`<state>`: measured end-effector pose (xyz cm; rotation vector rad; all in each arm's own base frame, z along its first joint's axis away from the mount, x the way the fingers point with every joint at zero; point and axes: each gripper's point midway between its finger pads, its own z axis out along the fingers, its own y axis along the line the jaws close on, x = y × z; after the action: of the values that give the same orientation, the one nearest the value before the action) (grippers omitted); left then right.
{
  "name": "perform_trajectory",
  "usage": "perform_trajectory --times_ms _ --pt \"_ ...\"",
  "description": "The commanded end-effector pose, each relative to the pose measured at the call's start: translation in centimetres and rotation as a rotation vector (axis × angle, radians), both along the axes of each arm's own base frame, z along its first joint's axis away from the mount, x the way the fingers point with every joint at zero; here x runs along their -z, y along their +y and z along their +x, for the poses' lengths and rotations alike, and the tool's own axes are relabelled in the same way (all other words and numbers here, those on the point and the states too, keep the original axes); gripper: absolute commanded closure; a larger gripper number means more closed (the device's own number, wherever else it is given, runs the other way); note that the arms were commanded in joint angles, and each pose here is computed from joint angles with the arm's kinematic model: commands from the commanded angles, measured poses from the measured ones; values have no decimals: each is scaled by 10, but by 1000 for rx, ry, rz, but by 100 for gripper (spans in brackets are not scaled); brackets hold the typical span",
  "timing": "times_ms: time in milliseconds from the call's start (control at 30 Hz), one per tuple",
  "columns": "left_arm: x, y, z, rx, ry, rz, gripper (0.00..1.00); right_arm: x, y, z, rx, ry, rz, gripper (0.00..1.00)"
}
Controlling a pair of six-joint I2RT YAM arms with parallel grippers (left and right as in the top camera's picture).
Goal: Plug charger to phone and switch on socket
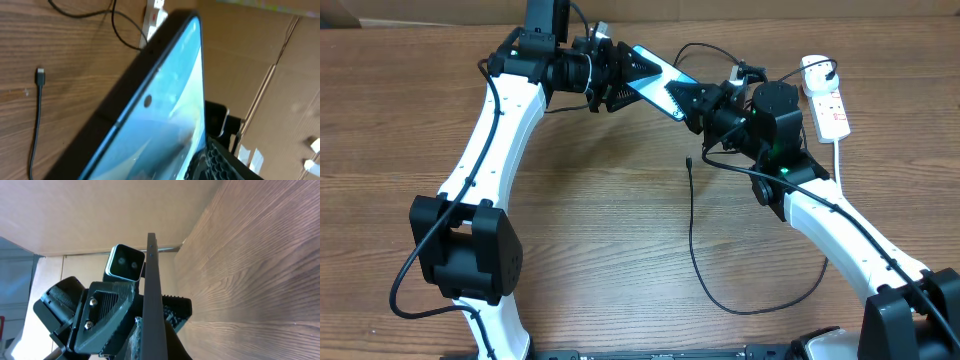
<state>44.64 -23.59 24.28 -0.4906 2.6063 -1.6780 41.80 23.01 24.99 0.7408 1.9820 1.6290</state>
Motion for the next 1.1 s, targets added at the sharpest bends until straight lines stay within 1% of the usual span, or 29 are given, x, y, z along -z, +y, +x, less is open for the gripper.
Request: perform_trajectory --times_ms 0,367,400,600,700,800,933,1067 --pt "-3 -4 9 -58 31 0 52 -25 12 -8 -35 -45 28 96" --pt "-13 -25 23 -106 -38 -3 53 -10 38 -12 -72 30 81 96" --pt "-13 -27 24 -112 -44 3 54 -10 39 -13 -75 32 82 96" --pt "-11 -33 32 -172 -52 32 68 -11 43 -16 -95 41 93 96" --pt "-19 -39 36 -182 -88 14 74 -11 44 -18 -107 43 95 96" --pt "-28 -48 39 -181 -123 -13 77 -11 45 -19 -115 43 96 96" --pt "-37 -55 41 -177 -163 -36 79 -11 46 -21 -128 45 97 96" --pt "-37 -54 43 -180 -179 -29 78 -11 49 -26 -161 45 99 96"
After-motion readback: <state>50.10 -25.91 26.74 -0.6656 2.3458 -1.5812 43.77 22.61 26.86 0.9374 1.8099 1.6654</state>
